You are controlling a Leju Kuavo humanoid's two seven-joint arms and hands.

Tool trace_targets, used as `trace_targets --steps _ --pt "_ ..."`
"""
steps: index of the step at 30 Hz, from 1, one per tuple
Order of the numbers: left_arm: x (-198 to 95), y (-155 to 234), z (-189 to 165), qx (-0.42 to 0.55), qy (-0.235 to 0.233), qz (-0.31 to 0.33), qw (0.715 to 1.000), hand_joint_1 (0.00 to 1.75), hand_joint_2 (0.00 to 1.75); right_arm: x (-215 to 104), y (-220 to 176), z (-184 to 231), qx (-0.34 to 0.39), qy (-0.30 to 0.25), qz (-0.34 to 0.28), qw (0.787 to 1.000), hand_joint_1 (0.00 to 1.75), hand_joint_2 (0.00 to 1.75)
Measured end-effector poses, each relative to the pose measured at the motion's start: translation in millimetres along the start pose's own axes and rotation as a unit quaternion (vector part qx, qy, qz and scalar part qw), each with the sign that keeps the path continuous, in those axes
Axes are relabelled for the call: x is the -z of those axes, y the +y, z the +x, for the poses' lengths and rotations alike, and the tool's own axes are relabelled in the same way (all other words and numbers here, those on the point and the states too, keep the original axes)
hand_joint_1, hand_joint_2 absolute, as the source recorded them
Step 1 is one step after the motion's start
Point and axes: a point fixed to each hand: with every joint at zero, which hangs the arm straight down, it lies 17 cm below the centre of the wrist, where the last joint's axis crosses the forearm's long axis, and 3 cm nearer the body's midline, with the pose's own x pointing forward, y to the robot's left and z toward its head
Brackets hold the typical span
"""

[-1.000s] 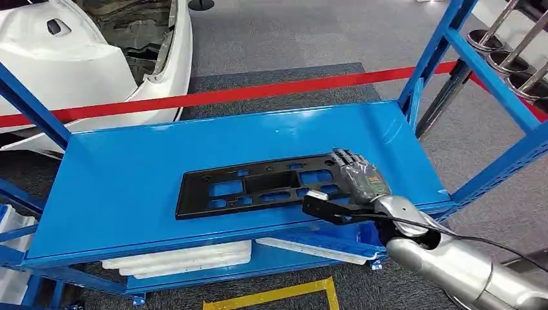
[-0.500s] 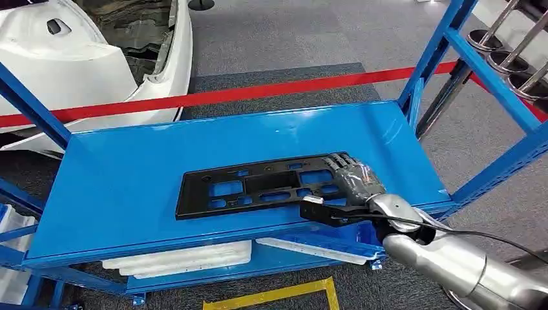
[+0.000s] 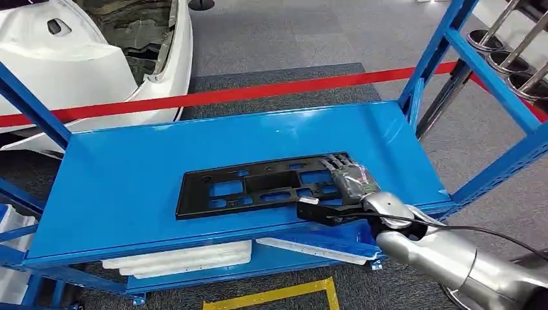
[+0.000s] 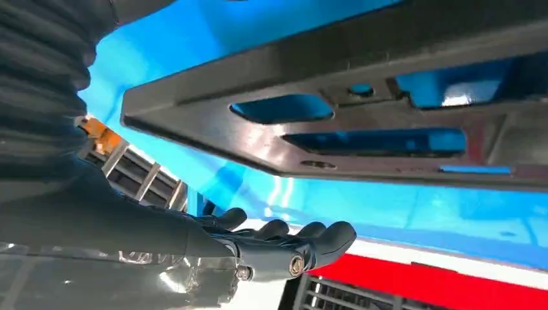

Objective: Take the parts from the cabinet and place them on the table.

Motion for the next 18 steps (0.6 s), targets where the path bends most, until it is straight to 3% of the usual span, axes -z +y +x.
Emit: trace_targets --steps 14,18 --pt "0 0 0 0.0 0.001 0.0 1.0 0.0 0.0 6 18 0 -0.013 0.003 0.011 1.0 0.0 1.75" --pt "0 1 -1 -0.004 0.002 0.005 1.0 0.0 0.0 10 10 -1 -0.039 0.007 -0.018 0.999 0.0 1.75"
